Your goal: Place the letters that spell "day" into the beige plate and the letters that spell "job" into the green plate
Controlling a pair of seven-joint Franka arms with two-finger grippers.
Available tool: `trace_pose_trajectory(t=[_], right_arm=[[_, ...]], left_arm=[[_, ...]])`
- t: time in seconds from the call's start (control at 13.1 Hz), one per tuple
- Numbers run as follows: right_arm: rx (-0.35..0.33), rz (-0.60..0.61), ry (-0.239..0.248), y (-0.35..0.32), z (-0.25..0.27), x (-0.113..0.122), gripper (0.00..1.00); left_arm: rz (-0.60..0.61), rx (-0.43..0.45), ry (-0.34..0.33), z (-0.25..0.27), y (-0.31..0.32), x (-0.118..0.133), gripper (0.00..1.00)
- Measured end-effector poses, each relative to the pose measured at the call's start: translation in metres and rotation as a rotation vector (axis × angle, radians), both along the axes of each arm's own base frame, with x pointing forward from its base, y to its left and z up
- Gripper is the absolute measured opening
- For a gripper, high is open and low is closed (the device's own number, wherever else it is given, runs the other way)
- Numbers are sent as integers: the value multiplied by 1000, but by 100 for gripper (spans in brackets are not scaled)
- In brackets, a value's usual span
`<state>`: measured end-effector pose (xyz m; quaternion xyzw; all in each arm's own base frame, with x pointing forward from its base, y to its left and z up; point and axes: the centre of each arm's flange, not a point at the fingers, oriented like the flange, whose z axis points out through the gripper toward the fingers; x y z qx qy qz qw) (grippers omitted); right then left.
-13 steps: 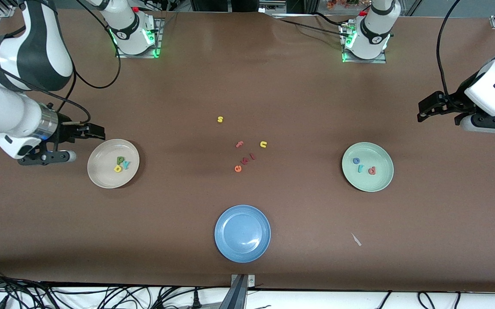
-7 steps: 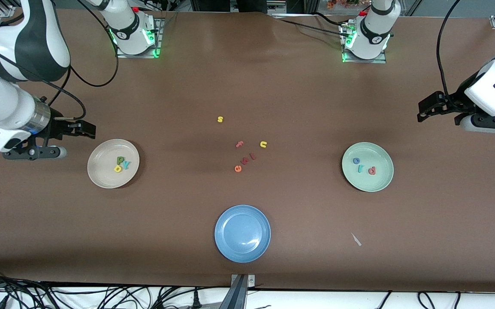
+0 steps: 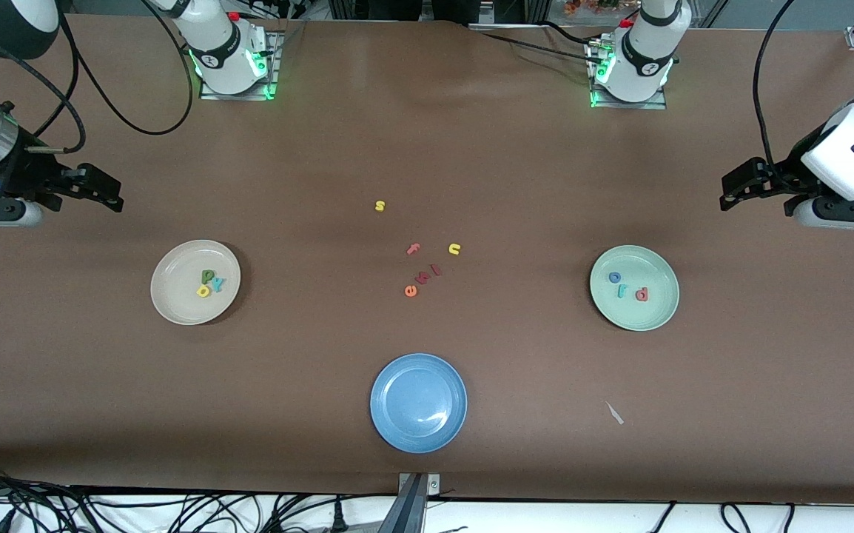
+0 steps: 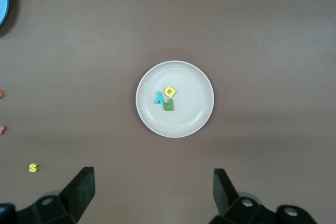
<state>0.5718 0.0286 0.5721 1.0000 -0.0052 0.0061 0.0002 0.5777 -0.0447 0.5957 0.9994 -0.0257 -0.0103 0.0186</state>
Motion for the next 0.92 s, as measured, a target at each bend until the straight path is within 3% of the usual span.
trace_pose_trajectory(t=[0.61,0.76,0.92], right_arm=[[6,-10,-50,-7,36,-18,100],[4,-11,-30,-7,35,-20,100],[2,-12,20,-8,32,-25,100]], left_arm=[[0,0,0,0,0,0,100],[0,0,0,0,0,0,100],[0,0,0,0,0,0,100]])
